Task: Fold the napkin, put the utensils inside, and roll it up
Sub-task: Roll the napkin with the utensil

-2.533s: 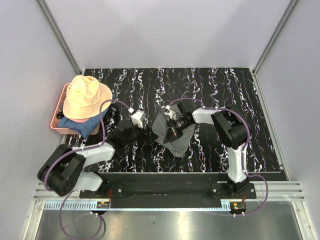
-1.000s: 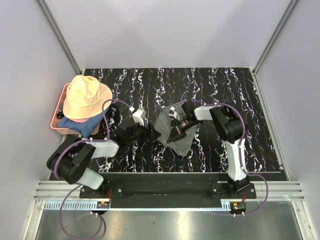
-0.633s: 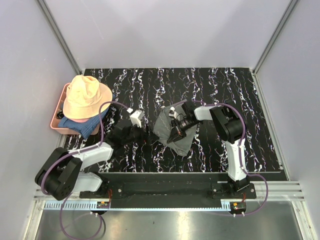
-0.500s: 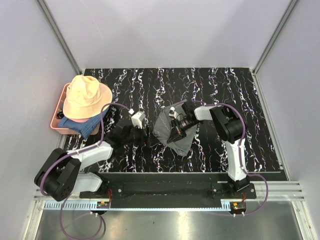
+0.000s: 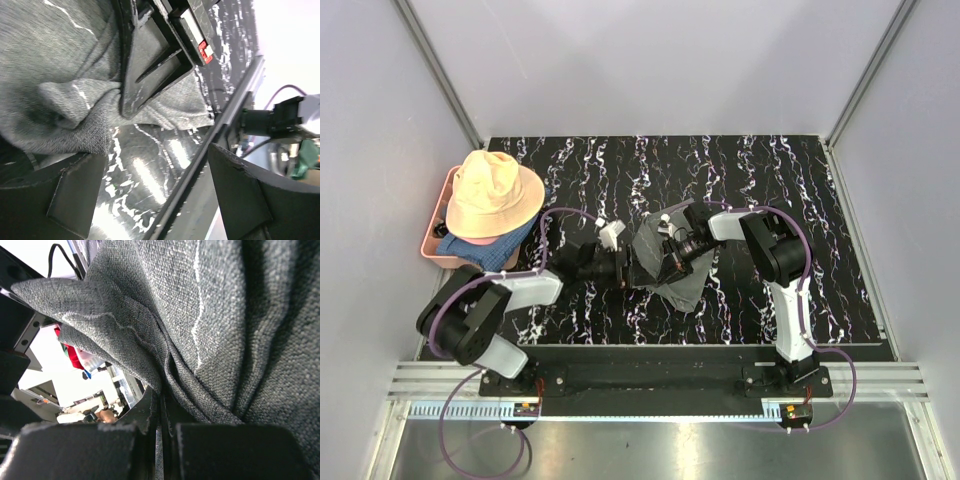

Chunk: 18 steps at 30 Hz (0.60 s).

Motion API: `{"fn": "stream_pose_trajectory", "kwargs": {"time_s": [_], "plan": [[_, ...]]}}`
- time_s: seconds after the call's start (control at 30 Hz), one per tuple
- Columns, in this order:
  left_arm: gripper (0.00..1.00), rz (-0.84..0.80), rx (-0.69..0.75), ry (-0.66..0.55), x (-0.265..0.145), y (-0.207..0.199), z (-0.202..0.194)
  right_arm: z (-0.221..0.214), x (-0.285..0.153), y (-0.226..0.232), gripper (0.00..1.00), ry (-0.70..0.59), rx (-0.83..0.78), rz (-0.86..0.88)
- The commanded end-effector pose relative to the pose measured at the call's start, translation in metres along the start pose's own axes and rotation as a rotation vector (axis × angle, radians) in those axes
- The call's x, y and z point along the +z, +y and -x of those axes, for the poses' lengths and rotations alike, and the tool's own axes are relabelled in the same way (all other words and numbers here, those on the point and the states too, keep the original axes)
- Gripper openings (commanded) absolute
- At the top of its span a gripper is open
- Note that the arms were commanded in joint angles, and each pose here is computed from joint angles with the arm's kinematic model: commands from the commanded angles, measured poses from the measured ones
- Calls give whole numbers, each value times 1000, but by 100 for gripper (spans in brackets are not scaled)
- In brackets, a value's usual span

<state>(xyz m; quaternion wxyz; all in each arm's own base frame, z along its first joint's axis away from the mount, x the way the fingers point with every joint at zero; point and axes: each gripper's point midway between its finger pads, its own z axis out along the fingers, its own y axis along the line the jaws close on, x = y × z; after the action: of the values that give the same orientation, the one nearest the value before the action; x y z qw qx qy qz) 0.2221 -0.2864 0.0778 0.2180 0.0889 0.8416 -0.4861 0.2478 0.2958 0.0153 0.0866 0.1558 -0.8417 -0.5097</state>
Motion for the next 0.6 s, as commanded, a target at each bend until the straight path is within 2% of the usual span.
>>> {"fn": "stream_pose_trajectory", "kwargs": {"time_s": [0.0,0.57], "plan": [[85,-154,11,-57,6,-35,23,8,-6,-5,0,-23,-23,-54],[84,-112,-3,-188,22,-12,44,5,-5,-8,0,-17,-15,-63]]}}
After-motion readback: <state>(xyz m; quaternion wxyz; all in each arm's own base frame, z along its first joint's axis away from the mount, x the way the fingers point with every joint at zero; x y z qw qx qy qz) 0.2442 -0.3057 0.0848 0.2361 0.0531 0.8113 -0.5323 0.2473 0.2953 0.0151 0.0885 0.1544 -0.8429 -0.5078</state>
